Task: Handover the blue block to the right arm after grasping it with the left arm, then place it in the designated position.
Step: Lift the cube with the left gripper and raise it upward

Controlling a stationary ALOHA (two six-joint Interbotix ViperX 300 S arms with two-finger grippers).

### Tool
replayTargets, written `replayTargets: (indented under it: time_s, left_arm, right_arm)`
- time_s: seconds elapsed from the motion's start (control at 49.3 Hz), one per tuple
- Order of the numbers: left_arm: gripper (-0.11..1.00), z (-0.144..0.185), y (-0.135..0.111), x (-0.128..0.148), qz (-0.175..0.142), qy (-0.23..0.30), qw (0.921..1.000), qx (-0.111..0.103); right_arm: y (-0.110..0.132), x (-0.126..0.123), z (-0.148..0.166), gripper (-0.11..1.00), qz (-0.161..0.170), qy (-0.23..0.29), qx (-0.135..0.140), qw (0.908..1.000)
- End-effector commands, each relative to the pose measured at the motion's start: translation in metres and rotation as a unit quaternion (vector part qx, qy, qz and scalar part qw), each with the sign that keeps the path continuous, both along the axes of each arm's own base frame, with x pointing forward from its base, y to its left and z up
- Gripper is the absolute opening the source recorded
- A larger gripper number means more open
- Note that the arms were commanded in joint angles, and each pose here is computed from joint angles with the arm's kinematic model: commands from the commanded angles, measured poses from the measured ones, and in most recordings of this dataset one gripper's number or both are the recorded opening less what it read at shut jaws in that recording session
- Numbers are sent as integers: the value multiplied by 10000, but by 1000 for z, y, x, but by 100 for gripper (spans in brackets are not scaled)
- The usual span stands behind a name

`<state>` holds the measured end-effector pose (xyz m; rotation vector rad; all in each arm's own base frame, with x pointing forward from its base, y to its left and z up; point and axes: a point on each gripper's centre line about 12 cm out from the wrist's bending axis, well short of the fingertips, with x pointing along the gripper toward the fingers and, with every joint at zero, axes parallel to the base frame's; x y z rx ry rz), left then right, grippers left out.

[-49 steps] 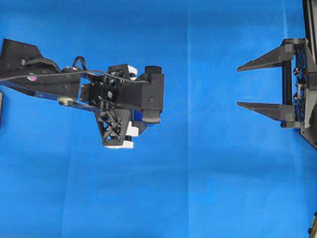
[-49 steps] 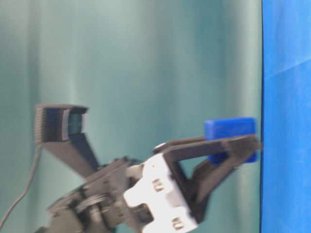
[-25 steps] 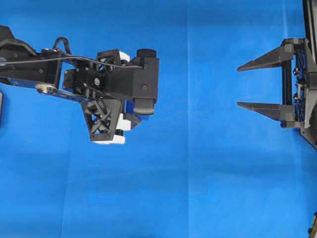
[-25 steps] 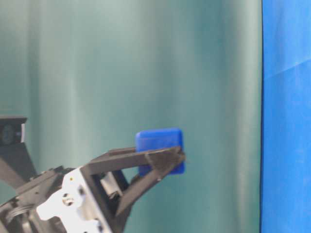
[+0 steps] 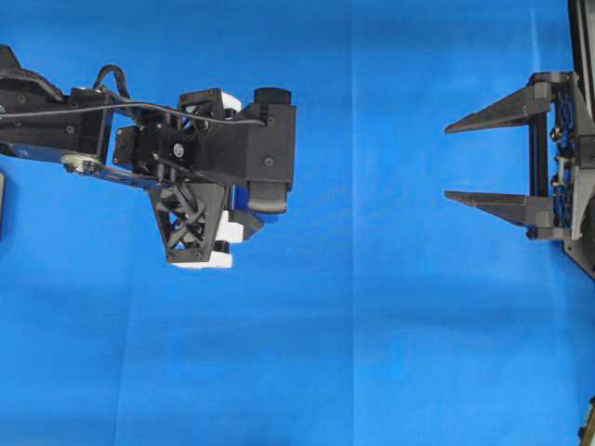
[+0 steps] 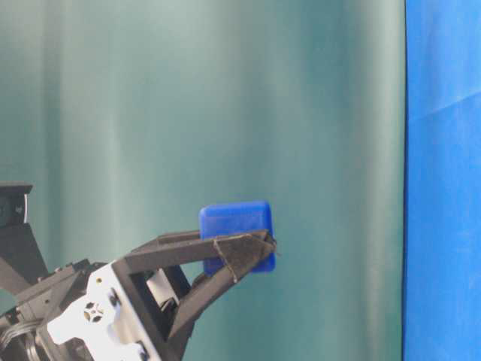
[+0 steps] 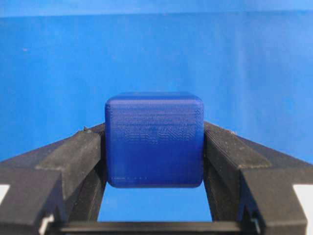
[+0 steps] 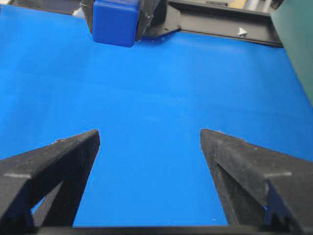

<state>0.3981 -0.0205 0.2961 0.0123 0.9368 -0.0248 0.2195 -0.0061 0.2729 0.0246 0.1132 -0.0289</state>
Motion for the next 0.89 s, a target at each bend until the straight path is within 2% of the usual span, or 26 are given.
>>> replayTargets:
  time_s: [0.0,0.872]
  left_arm:
    - [49,20,0,-2,-10,-276,9996,-1]
    - [49,20,0,0,-13,-384,9993,-7]
  right_arm:
    - [0,3,8,97,-13,-116,19,9999]
    - [0,3,9,97,-13,-123,19,9999]
